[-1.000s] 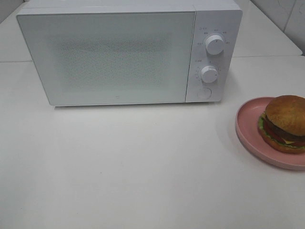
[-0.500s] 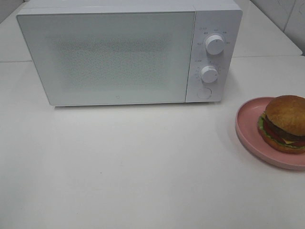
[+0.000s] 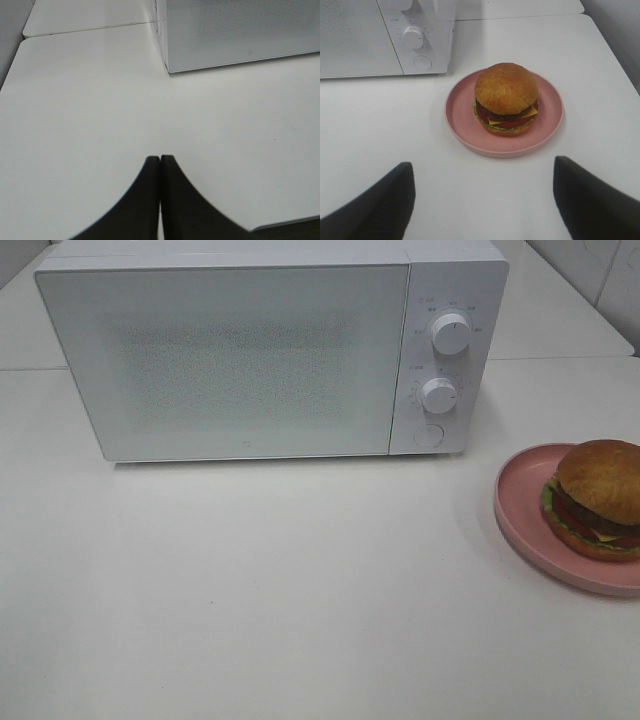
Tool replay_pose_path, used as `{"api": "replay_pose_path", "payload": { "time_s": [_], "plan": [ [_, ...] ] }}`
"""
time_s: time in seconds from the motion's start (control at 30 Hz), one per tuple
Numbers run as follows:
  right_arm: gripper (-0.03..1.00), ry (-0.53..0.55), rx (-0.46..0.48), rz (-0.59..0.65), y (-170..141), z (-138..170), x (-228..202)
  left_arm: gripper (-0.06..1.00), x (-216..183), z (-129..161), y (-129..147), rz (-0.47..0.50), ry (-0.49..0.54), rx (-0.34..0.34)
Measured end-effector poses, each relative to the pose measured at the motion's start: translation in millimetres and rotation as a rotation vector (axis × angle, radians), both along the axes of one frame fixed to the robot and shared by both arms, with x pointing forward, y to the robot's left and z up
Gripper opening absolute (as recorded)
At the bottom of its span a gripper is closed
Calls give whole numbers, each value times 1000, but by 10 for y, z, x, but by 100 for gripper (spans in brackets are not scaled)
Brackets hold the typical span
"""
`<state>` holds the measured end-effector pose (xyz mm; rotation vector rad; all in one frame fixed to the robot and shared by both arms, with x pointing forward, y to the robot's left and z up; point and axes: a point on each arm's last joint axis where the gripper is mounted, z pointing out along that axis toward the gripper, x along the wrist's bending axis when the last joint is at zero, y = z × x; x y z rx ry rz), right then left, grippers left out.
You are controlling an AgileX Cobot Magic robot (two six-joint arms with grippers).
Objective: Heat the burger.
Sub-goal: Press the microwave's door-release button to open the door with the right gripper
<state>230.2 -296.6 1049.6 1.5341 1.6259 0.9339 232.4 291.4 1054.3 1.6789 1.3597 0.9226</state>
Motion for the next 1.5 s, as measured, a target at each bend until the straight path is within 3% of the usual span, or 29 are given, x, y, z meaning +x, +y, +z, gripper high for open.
{"api": "replay_pose_path", "payload": {
  "time_s": [0.47,0.7,1.1,1.43,1.5],
  "plan": [
    [73,-19,1,-1,1,109,103,0,0,0,0,0,0,0],
    [72,-78,5,-7,4,293,536,0,0,0,0,0,0,0],
    [71,-26,5,-14,9,256,1231,0,0,0,0,0,0,0],
    [53,-68,5,-21,11,143,1767,0,0,0,0,0,0,0],
    [41,-93,5,-24,11,103,1908,0,0,0,0,0,0,0]
  ]
}}
